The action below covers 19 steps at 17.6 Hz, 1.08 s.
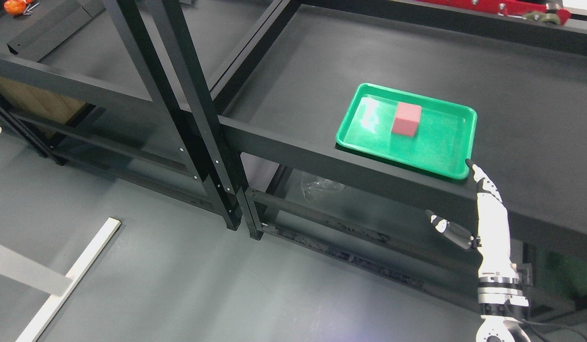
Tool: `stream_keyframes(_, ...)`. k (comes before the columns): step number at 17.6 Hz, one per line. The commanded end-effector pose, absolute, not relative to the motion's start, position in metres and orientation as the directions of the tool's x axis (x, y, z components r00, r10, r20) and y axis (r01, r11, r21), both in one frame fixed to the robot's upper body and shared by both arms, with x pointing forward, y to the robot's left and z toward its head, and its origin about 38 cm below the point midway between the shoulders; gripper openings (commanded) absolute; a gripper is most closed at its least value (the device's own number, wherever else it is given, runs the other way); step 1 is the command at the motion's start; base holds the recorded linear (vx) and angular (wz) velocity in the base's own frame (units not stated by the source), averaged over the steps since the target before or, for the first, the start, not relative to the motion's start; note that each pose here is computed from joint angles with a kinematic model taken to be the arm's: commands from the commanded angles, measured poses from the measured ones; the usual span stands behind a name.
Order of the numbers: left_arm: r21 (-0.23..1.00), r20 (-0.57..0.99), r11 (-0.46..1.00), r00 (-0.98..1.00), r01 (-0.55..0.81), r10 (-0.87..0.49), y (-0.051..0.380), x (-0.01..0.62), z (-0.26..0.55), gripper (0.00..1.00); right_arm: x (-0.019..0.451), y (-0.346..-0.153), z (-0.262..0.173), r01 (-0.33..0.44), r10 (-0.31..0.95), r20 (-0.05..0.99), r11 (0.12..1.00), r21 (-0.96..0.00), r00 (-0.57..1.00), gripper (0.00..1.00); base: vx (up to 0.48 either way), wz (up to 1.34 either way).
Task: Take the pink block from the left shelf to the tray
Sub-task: 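Reach the right hand into the green tray beside the pink cube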
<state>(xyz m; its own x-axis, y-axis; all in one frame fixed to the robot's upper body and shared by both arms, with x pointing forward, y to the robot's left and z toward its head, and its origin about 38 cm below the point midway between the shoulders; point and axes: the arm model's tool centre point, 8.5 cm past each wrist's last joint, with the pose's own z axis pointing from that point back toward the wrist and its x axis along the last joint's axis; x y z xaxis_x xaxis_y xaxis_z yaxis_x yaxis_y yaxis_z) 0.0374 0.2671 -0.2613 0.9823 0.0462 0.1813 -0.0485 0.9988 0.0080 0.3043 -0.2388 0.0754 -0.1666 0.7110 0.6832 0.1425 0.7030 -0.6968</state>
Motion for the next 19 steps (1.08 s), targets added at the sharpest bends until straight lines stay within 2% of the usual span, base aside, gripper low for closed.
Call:
stream_keyframes(1, 0.027, 0.173, 0.999, 0.984, -0.048, 0.042, 0.278, 0.031, -0.261, 1.00, 0.304, -0.251, 0.076, 0.154, 0.728, 0.668, 0.686, -0.711, -0.155, 1.00, 0.273, 0.13)
stream_keyframes(9, 0.027, 0.172, 0.999, 0.984, -0.048, 0.042, 0.278, 0.031, -0.261, 1.00, 0.306, -0.251, 0.068, 0.122, 0.732, 0.671, 0.682, -0.721, -0.119, 1.00, 0.247, 0.08)
stream_keyframes(13, 0.027, 0.172, 0.999, 0.984, -0.048, 0.042, 0.278, 0.031, -0.261, 1.00, 0.305, -0.248, 0.059, 0.039, 0.734, 0.674, 0.678, -0.734, -0.091, 1.00, 0.221, 0.03)
stream_keyframes(17, 0.027, 0.173, 0.999, 0.984, -0.048, 0.042, 0.278, 0.031, -0.261, 1.00, 0.304, -0.238, 0.047, -0.090, 0.740, 0.669, 0.664, -0.743, -0.069, 1.00, 0.207, 0.01)
stream_keyframes(19, 0.027, 0.173, 0.999, 0.984, -0.048, 0.042, 0.278, 0.031, -0.261, 1.00, 0.304, -0.237, 0.043, -0.110, 0.742, 0.667, 0.659, -0.744, -0.063, 1.00, 0.181, 0.01)
